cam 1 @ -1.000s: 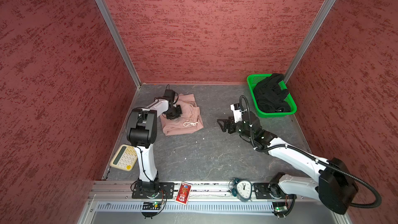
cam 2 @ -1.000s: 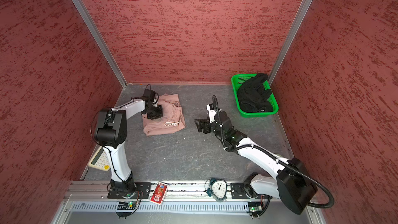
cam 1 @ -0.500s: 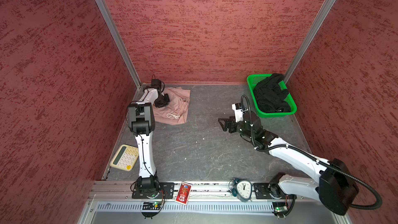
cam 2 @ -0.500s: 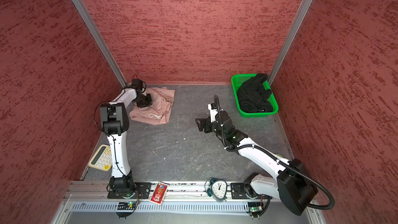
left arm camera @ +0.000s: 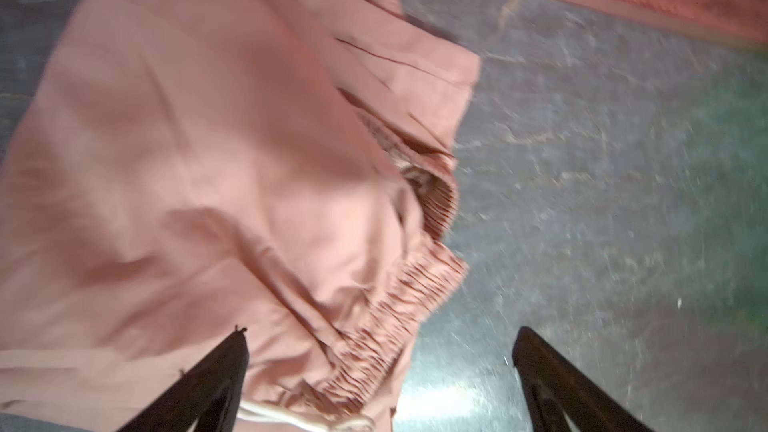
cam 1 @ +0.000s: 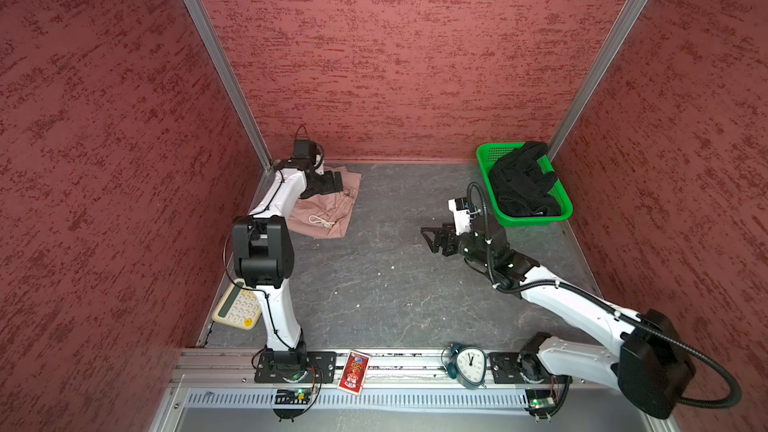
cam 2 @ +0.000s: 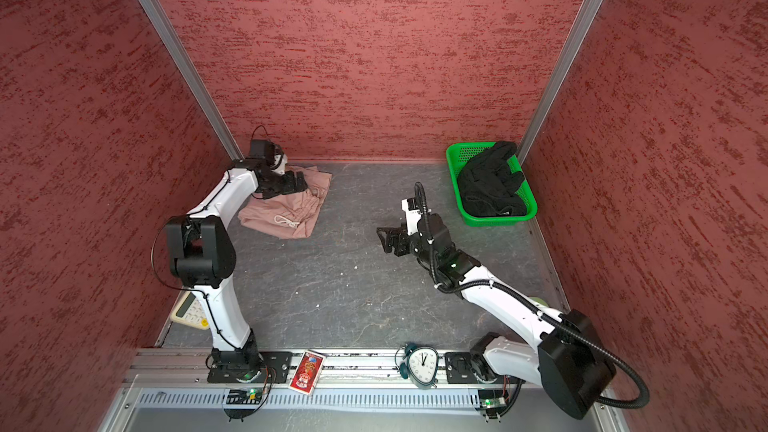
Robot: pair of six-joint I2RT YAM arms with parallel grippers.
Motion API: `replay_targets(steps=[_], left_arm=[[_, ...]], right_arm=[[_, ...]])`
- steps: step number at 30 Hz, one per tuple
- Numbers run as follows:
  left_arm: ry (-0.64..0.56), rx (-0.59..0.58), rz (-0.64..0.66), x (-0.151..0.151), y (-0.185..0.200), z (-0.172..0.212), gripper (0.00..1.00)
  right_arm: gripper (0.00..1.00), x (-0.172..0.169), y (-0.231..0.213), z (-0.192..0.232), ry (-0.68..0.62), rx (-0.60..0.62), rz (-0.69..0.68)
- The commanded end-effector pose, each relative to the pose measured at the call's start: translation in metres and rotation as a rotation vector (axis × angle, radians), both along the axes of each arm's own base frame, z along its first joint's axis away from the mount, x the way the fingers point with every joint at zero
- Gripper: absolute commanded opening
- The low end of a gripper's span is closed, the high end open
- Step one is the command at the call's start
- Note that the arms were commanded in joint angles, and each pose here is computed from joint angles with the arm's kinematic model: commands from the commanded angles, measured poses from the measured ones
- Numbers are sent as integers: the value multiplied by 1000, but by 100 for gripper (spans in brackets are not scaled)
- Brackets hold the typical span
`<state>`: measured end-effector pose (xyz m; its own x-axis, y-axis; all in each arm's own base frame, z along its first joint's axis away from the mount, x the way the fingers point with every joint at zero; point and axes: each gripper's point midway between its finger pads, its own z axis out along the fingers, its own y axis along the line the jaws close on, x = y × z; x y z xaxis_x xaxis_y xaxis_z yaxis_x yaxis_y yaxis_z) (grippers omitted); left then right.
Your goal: Fold and stack the shorts
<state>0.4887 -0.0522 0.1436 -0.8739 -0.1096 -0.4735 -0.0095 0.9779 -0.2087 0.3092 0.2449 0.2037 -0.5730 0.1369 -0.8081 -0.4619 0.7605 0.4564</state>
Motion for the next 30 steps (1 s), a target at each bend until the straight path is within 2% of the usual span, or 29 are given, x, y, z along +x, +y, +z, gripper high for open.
replay_targets(steps=[1, 4, 9, 13, 17, 26, 30], left_arm=[[98, 104, -159, -27, -26, -39, 99], [124, 234, -195, -28, -22, -53, 99], [174, 397, -169, -15, 4, -69, 99], [160, 477, -136, 1, 21, -75, 99], [179, 489, -76, 14, 43, -86, 99], [158, 470, -47, 44, 71, -100, 99], [132, 450, -28, 57, 79, -99, 99]], right_arm=[[90, 5, 9, 13, -30, 38, 33], [90, 5, 10, 13, -28, 35, 38], [90, 4, 8, 23, -34, 54, 31], [90, 2, 6, 36, -60, 78, 29], [90, 7, -3, 43, -65, 84, 5], [90, 28, -26, 45, -58, 28, -76], [91, 48, -59, 47, -32, -30, -213]])
